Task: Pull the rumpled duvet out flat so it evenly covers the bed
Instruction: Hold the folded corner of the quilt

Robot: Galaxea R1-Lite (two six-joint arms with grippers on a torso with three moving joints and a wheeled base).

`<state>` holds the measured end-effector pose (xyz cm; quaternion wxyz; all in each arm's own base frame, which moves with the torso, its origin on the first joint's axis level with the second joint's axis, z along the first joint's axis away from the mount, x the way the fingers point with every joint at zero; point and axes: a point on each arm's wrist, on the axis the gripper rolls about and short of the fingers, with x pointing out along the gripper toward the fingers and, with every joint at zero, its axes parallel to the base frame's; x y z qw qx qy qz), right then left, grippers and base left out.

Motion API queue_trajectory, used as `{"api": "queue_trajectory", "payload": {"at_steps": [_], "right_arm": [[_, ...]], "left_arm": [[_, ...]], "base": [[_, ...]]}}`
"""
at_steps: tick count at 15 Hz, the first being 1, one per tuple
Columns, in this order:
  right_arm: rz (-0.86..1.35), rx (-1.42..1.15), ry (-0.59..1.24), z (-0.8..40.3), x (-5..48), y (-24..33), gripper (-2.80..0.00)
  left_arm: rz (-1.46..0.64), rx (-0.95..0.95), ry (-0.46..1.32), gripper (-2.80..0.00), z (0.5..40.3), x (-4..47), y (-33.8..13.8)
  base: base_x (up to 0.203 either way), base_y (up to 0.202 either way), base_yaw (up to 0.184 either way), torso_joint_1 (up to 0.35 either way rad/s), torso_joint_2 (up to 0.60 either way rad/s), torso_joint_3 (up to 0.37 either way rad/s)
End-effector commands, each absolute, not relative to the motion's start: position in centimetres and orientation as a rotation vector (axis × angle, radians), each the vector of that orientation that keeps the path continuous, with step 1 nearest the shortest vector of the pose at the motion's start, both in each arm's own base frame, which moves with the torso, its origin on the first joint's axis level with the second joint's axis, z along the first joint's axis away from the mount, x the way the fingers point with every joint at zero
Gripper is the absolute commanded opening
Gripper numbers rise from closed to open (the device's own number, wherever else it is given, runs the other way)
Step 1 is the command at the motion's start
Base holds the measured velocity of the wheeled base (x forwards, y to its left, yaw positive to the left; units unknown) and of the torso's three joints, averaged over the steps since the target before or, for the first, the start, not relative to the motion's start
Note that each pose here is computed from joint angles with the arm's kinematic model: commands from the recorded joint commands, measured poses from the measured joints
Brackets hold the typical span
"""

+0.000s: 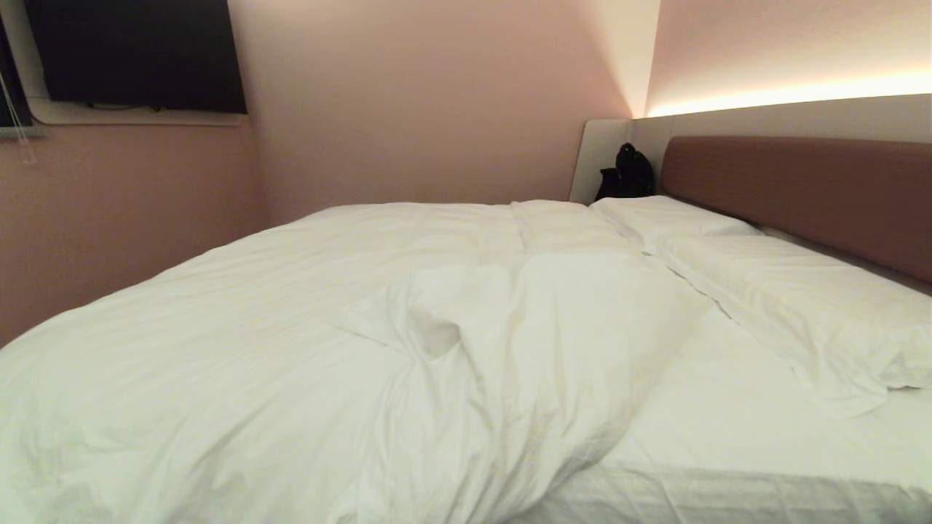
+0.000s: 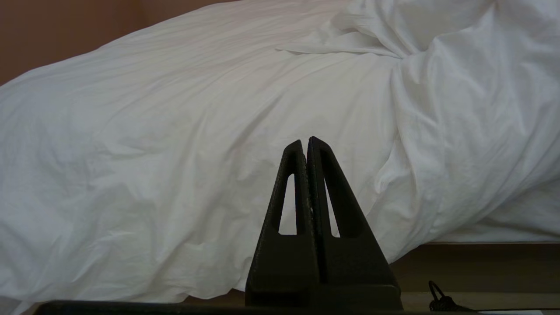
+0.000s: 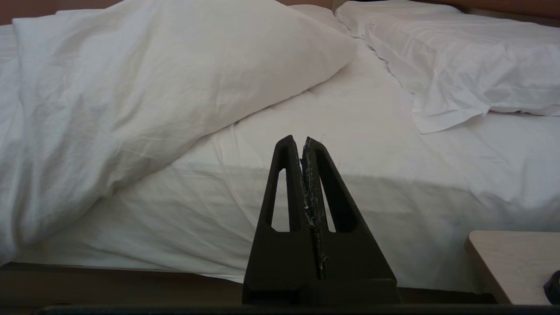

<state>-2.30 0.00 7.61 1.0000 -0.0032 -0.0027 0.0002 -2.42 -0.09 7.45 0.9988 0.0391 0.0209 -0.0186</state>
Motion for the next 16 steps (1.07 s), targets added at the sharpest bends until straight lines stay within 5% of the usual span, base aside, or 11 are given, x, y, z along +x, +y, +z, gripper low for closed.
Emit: {"api": "queue_trajectory", "payload": {"at_steps": [1,9,16], "right_arm": [[0.001,-0.007,-0.002,7.6,-2.3,0.0,-2.8],[-0.007,-0.044,-0.007,7.9,-2.4,0.0,-2.8],[0.108,0.003,-0.079,19.5,-3.8,0.2,-2.8]], "left_arm": [[-0.037,0.079,0.042,-2.8,7.4,-2.4,-0.1],[-0.037,0.079,0.04,-2.8,7.4,-2.4,-0.1],[-0.037,0.079,0.042,-2.8,7.4,-2.4,-0.1]], "base": [[0.0,0.0,0.0,0.0,0.0,0.0],[0.0,0.0,0.0,0.0,0.0,0.0],[0.0,0.0,0.0,0.0,0.0,0.0]]}}
